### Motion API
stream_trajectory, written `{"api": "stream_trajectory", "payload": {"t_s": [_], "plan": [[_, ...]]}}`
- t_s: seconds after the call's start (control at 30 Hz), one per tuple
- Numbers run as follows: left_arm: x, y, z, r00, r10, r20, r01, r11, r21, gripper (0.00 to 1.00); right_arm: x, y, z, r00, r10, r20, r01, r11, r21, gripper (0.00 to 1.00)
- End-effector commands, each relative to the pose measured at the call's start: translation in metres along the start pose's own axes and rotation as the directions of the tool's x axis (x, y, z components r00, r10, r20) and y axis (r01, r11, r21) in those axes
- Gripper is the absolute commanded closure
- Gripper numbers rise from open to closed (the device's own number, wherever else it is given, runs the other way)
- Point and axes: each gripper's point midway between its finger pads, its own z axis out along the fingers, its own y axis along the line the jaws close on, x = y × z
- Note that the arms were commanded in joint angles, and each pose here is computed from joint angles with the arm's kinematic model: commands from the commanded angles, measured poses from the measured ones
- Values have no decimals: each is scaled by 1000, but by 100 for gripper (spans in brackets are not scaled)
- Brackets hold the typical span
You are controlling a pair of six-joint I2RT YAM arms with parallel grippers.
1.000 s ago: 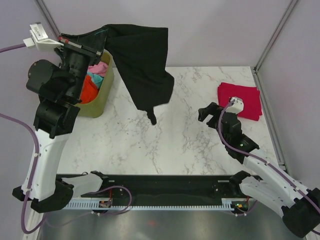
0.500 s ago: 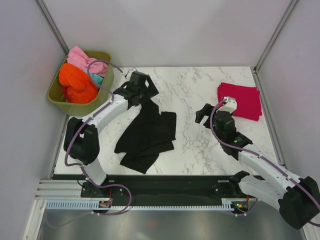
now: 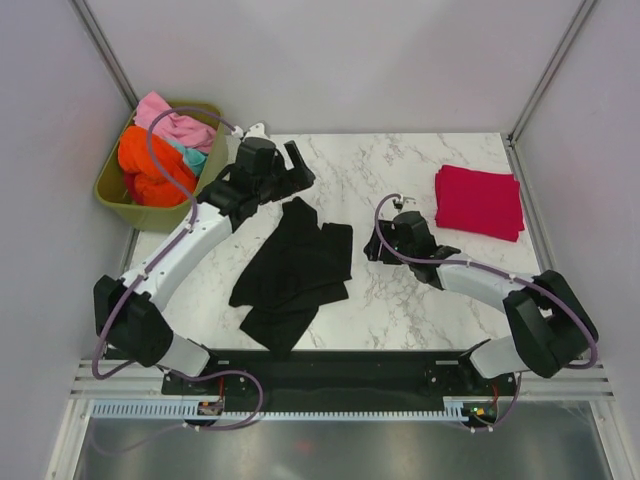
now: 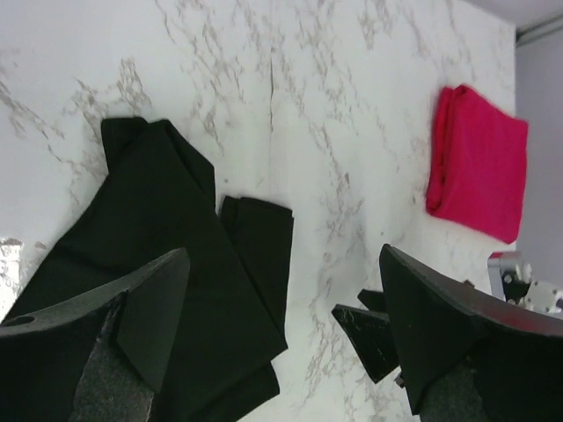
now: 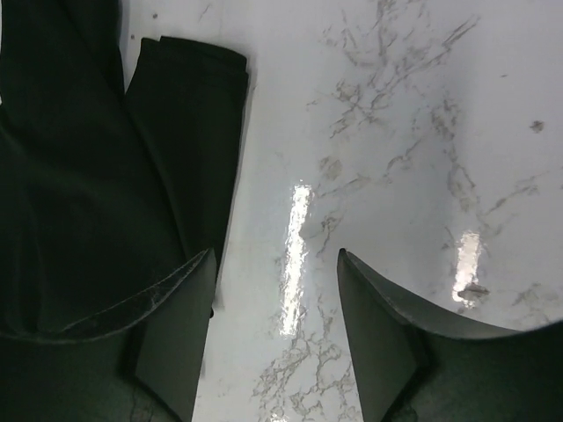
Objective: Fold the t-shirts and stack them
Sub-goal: Flatten the tshirt out
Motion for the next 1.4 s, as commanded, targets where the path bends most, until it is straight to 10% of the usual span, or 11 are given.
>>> {"api": "stream_trajectory", "payload": {"t_s": [0.0,0.53,0.8,1.37], "plan": [[43,-1,6,984,71,-166,-72,997,4,4,-9,32,10,1000,-6,-14,4,991,-132,33],[98,67,15,991,110,-81,-114,992,-46,5,18,51,77,989,-75,-126,65,994,-83,43],[114,78,41,980,134,-150,-149,985,-91,5,8,37,84,992,-84,-98,87,996,22,100],[114,44,16,969,202,-142,-190,978,90,6,-87,25,-57,941,34,338,-50,998,38,100]]}}
